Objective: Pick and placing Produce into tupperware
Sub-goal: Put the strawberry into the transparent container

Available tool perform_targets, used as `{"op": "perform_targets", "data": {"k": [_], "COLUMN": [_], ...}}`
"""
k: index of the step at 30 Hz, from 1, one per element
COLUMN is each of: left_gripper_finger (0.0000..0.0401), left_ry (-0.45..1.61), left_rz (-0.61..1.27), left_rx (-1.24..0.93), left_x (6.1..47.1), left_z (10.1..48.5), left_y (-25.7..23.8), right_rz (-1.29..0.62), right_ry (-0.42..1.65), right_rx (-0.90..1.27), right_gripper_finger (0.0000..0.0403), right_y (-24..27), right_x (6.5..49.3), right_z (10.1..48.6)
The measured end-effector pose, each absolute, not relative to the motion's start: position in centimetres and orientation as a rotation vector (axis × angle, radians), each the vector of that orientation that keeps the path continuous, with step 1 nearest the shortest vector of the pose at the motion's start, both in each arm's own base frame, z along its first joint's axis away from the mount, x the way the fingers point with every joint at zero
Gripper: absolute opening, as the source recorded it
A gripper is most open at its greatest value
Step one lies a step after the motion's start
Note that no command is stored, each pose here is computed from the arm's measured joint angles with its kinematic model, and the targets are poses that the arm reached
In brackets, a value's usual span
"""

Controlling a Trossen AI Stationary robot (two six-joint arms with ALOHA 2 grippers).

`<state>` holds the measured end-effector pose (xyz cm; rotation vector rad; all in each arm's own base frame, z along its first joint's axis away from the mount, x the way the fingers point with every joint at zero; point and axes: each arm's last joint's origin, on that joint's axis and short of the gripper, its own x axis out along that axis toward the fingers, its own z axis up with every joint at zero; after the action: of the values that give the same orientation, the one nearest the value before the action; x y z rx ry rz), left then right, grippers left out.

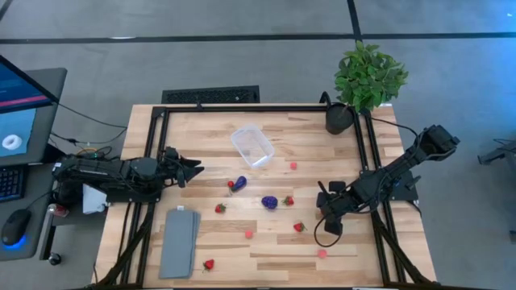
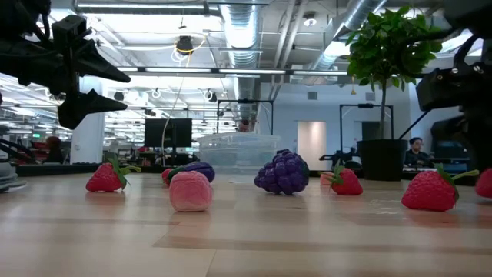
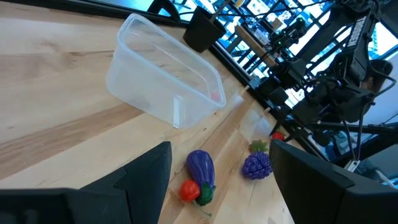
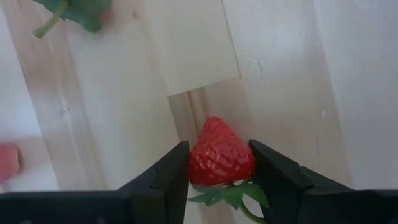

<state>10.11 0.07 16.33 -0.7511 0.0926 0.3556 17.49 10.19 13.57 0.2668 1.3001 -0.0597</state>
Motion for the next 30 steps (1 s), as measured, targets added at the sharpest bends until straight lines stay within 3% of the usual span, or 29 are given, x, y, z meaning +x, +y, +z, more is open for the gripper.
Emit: {"op": "perform_targets", "data": {"k": [30], "left_gripper_finger": [0.0261], "left_ry": [0.093], "left_rz": [0.355], "left_rx": [-0.75], "left_x": [10.11], "left_z": [16.33], "left_y": [0.07], "right_rz": [-0.063], "right_ry": [1.29], "right_rx": [0.277], "right_gripper_finger": [0.0172], "right_y": [10.23], "right_x": [17.57], "right_z": [13.6]}}
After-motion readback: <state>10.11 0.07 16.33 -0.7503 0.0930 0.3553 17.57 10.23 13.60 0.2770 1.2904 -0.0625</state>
